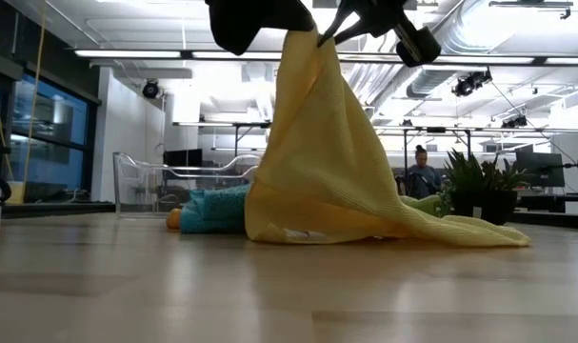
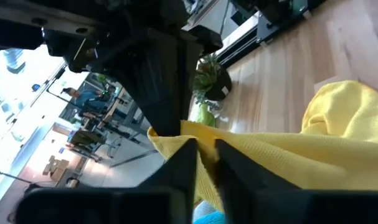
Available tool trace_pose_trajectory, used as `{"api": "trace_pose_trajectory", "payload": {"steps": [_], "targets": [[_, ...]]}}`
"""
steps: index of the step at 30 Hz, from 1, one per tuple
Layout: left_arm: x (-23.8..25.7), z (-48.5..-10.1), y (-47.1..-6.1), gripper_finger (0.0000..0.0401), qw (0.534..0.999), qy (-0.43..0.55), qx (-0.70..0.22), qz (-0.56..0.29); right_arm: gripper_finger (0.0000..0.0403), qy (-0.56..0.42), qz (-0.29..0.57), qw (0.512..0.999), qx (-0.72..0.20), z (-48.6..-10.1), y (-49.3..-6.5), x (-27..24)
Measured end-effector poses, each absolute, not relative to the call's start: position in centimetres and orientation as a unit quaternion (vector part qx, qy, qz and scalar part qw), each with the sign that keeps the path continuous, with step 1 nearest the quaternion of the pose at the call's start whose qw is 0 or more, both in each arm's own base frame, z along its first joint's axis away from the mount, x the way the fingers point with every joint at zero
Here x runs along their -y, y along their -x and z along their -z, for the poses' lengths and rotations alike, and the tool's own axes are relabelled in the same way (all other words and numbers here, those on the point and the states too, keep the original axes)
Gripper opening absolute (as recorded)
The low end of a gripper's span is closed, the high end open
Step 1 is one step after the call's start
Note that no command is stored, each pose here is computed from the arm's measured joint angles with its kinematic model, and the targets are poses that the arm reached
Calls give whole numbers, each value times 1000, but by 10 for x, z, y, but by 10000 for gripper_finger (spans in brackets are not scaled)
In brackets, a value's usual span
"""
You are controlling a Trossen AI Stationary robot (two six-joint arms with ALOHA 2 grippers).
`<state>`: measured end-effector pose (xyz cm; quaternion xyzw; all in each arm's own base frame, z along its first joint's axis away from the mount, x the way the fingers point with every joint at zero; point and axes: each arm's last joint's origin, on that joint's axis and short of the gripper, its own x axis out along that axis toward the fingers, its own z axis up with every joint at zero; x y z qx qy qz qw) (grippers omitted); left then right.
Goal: Fold microfiber towels
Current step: Fold the yellow towel
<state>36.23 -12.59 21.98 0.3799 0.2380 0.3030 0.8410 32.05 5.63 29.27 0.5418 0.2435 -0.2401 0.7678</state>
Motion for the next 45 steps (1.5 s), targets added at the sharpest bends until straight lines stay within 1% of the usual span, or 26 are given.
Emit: {"api": "trace_pose_trajectory", "payload": {"steps": [2, 4, 7, 11, 14, 18, 24, 27, 30, 32, 35, 38, 41, 43, 45], "targets": [[128, -220, -362, 18, 845, -379, -236, -293, 0, -542, 240, 768, -243, -293, -320, -56], [128, -219, -362, 5, 849, -378, -235, -285, 0, -542, 240, 768, -243, -293, -320, -56], [128, -219, -363, 7, 850, -377, -234, -283, 0, -542, 240, 768, -244, -293, -320, -56], [128, -220, -363, 2, 852, -376, -234, -278, 0, -521, 231, 782, -252, -293, -320, -56], [127, -228, -359, 2, 866, -357, -226, -267, 10, -505, 220, 790, -269, -293, -318, -57], [124, -236, -351, 1, 884, -317, -230, -256, 51, -471, 233, 788, -322, -295, -300, -55], [114, -238, -345, 1, 897, -276, -253, -236, 149, -411, 279, 766, -409, -303, -255, -51], [108, -235, -346, 0, 903, -256, -264, -223, 192, -361, 287, 761, -457, -305, -236, -50], [103, -234, -345, 0, 904, -243, -278, -214, 220, -311, 267, 770, -489, -304, -226, -52], [96, -243, -342, 0, 904, -234, -287, -216, 227, -293, 249, 777, -498, -301, -226, -53], [79, -269, -339, 0, 911, -182, -306, -209, 228, -275, 224, 793, -496, -291, -229, -56], [57, -283, -336, 0, 915, -99, -324, -219, 224, -268, 190, 808, -489, -274, -234, -62], [38, -283, -332, 0, 912, 6, -340, -229, 220, -287, 128, 831, -459, -255, -242, -71], [30, -277, -331, 0, 901, 87, -367, -216, 217, -305, 87, 846, -428, -245, -246, -77], [27, -266, -337, 0, 887, 148, -393, -192, 216, -329, 55, 858, -391, -240, -250, -83]]}}
